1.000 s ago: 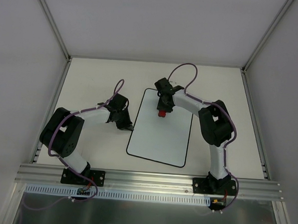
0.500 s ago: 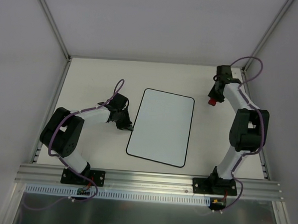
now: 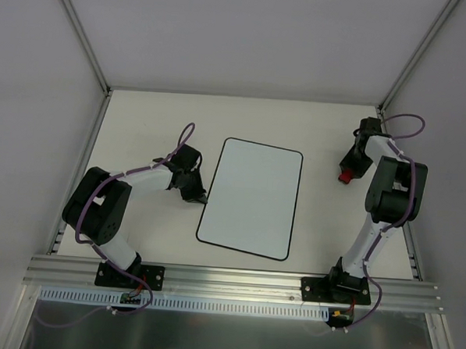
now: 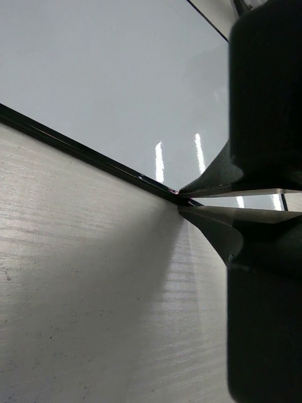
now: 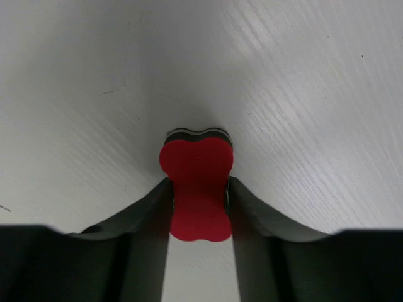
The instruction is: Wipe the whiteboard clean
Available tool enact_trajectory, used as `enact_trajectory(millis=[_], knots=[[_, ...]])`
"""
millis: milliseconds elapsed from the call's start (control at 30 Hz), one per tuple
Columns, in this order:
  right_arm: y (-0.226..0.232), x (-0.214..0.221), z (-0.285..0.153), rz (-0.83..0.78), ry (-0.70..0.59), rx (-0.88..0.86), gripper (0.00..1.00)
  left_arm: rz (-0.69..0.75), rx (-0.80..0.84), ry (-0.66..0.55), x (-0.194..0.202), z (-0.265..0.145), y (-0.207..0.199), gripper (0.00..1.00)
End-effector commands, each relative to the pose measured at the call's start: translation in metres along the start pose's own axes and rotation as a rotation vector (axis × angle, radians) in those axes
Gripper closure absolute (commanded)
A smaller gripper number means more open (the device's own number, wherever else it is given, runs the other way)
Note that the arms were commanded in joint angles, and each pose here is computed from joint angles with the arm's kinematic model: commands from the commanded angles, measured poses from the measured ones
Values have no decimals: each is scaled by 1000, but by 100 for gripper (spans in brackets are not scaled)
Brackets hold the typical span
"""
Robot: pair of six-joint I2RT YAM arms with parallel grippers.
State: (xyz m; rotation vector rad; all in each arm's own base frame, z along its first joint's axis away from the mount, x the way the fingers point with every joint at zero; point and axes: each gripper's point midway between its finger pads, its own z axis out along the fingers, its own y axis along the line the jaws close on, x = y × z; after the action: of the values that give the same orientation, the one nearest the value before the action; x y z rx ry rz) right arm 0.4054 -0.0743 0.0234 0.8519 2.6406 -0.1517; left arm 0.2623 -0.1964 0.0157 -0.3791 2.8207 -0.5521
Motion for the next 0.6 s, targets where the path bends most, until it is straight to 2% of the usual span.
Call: enact_trajectory(millis=[0, 33, 67, 167, 233, 267, 300, 367, 400, 467, 500, 533, 567], knots=[[-5, 5, -7, 14, 13, 4, 49, 11, -113, 6, 0, 0, 27, 86], [-6, 4, -9, 15, 8, 7, 41, 14, -109, 0, -2, -2, 25, 77], [-8, 1, -15, 16, -11, 9, 30, 16, -104, -8, -4, -4, 23, 73], [-13, -2, -27, 10, -42, 15, 15, 27, -90, -32, -10, -9, 17, 60], [-15, -8, -47, 0, -88, -1, 11, 35, -81, -56, -17, -15, 12, 54], [-16, -11, -55, -1, -108, -7, 8, 42, -73, -75, -22, -20, 9, 47], [-18, -14, -65, -4, -131, -11, 7, 48, -69, -89, -25, -24, 6, 45], [-22, -23, -99, -21, -207, -43, 1, 77, -58, -133, -35, -40, -2, 36], [-20, -25, -111, -34, -231, -69, 1, 89, -59, -153, -40, -47, -4, 27], [-24, -32, -154, -70, -323, -116, 1, 133, -48, -220, -54, -72, -12, 17], [-25, -33, -168, -80, -355, -133, 1, 145, -62, -262, -61, -84, -11, 7], [-27, -32, -183, -80, -379, -144, 1, 156, -54, -304, -70, -98, -16, 2], [-32, -36, -214, -98, -456, -165, 1, 182, -45, -372, -79, -120, -19, 1]])
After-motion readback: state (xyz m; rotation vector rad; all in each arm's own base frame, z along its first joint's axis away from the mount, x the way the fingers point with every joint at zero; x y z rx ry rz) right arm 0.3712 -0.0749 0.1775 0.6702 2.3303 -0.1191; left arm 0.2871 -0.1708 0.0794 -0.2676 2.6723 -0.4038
